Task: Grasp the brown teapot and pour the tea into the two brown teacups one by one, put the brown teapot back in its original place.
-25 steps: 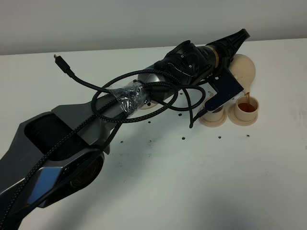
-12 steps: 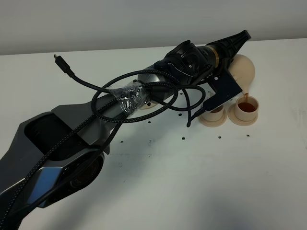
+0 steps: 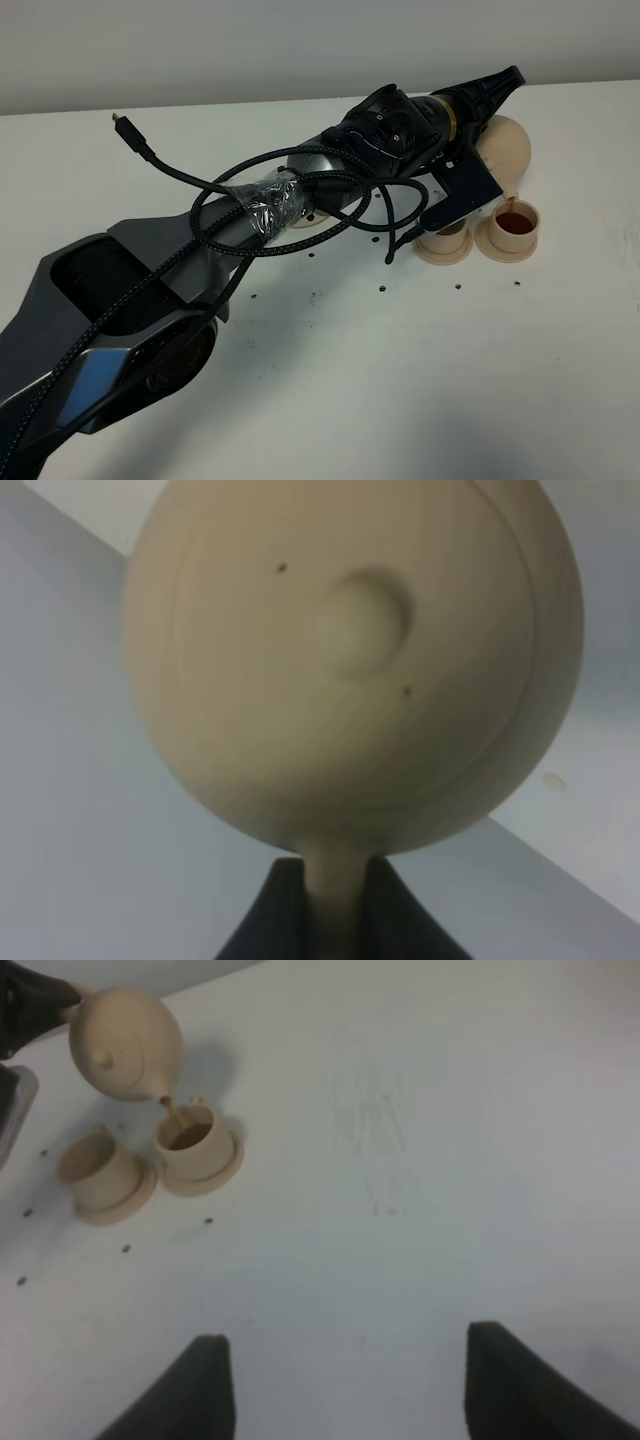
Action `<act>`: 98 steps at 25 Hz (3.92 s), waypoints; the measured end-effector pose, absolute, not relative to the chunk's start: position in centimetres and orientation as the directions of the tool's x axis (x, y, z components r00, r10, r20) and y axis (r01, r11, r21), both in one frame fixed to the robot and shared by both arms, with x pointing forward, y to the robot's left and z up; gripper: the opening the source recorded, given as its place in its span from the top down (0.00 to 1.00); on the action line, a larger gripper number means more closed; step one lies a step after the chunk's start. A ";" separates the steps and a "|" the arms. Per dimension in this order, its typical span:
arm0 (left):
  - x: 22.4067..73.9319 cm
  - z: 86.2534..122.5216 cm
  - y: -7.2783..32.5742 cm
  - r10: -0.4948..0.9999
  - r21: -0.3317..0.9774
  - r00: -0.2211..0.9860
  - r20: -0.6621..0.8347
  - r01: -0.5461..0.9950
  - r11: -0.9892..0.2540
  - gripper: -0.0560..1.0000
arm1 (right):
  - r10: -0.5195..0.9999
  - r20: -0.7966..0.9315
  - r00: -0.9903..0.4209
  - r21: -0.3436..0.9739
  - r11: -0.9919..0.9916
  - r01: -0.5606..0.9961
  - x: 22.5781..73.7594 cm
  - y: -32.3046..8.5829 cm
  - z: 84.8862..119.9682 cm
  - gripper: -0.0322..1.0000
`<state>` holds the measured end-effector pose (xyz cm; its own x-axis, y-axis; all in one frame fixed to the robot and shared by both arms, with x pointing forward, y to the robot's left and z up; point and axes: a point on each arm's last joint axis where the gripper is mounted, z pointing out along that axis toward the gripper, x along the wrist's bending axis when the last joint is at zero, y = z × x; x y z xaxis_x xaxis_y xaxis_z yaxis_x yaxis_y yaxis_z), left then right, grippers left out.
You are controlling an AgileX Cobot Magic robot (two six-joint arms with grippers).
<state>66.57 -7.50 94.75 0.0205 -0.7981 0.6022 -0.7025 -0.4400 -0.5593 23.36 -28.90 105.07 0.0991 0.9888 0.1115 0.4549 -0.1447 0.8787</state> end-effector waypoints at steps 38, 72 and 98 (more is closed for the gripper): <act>66.4 94.9 -7.9 -0.787 -0.556 -0.014 0.616 -0.716 -0.423 0.84 | 0.989 0.112 0.099 0.879 -0.145 0.455 23.4 -28.9 105.1 0.49; 65.2 98.4 -5.8 -0.401 -0.051 0.564 0.722 -0.534 -0.844 0.84 | 0.989 0.112 0.099 0.879 -0.145 0.455 23.4 -28.9 105.1 0.49; 58.0 100.8 -4.4 0.243 0.123 0.944 0.222 0.220 -0.968 0.84 | 0.989 0.112 0.099 0.879 -0.145 0.455 23.4 -28.9 105.1 0.49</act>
<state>58.02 -4.40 100.79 0.9445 0.2426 0.2217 0.2196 -0.9678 0.1233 23.36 -28.90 105.07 0.0991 0.9888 0.1115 0.4549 -0.1447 0.8787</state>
